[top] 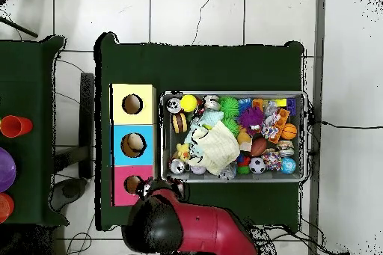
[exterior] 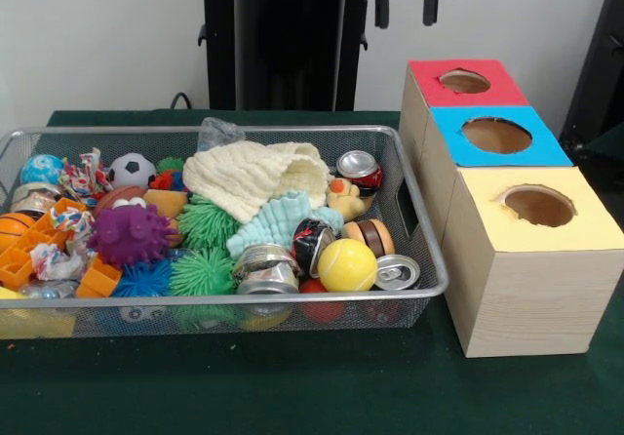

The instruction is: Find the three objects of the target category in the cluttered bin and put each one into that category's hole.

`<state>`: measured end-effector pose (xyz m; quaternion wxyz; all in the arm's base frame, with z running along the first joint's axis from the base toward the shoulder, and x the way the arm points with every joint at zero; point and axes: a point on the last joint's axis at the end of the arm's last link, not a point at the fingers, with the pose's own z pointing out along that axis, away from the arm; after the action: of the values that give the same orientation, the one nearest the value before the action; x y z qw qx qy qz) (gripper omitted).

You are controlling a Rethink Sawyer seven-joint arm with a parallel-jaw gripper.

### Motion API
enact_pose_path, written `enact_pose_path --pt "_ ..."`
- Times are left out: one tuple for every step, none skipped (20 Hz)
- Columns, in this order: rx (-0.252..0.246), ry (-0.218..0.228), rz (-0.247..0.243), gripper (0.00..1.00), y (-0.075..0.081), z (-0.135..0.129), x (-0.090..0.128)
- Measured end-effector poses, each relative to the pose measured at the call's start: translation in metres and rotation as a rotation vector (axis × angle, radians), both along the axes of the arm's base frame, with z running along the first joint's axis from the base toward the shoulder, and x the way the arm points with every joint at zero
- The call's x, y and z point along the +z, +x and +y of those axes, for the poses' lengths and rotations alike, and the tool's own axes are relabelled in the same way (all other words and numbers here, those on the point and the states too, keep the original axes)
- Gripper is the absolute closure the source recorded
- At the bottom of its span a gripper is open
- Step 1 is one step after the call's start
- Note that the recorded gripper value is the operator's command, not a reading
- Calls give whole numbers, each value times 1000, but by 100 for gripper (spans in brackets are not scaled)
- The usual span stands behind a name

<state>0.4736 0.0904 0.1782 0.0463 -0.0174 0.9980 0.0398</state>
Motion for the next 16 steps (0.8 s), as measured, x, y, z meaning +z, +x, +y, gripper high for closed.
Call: enact_pose_path --pt "6 1 3 0 -1 -1 -3" --pt "15 2 7 0 -2 -3 -8" --pt "25 3 10 0 -3 -4 -12" --pt "33 5 13 0 -4 -6 -16" --pt "40 6 14 0 -5 -7 -20" --pt "48 8 16 0 -6 -8 -23" --pt "53 11 17 0 -6 -9 -26" --pt "59 13 19 0 -7 -10 -29" --pt "65 17 20 0 -7 -11 -31" --pt "75 23 23 0 -8 -13 -36" --pt "79 26 24 0 -9 -14 -37" --pt "83 30 27 0 -9 -16 -40" --pt "87 34 31 0 -10 -18 -44" --pt "97 44 41 0 -14 -24 -51" --pt "99 47 45 0 -15 -26 -53" --pt "102 50 48 0 -16 -28 -55"
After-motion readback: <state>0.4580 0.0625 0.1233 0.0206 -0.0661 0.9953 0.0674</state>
